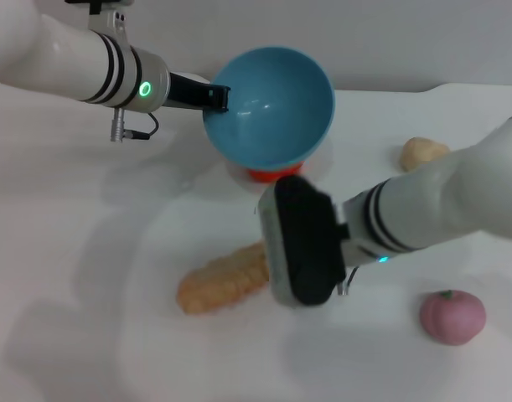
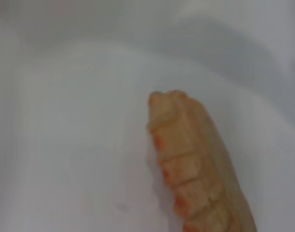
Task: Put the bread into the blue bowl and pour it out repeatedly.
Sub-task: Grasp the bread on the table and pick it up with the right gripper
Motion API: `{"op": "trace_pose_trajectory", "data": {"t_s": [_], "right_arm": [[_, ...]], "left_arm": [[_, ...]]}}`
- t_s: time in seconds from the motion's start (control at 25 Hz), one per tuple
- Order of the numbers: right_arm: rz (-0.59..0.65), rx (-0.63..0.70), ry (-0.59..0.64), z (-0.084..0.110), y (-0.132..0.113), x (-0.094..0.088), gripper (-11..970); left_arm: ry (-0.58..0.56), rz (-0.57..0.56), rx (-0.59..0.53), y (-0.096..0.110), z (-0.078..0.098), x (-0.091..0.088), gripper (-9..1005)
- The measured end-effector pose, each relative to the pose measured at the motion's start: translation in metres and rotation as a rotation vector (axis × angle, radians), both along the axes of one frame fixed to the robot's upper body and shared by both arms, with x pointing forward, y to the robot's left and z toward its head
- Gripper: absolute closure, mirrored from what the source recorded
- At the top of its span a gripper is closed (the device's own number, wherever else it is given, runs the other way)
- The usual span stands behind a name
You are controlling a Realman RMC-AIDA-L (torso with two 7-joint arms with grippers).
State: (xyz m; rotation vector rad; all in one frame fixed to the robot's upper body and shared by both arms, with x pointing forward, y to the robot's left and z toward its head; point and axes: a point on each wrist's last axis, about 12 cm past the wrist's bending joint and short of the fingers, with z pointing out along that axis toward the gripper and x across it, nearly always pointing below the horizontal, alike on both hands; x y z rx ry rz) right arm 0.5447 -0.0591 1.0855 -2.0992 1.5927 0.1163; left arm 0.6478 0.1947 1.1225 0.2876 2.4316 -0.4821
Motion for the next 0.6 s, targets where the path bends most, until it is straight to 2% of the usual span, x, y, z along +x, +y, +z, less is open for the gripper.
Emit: {"op": "trace_pose_trajectory", "data": {"t_s": [0.24,0.44,0.6], "right_arm": [[-0.136,0.097,0.101,0.022,-0.025,0.004,795],[-0.195,0.225,0.206,0.042,-0.037,-0.001,833],[-0.218,0.288,0.220,0.055,-0.043,0.002,841]], "left_arm": [[0.003,0.001,0.009,0.003,0.002,0.002,997],[0.006,-0.001,0.024,0.004,0.000,0.002,997],[0.029,-0.007,0.028,0.003,-0.004,0.000,997]]}}
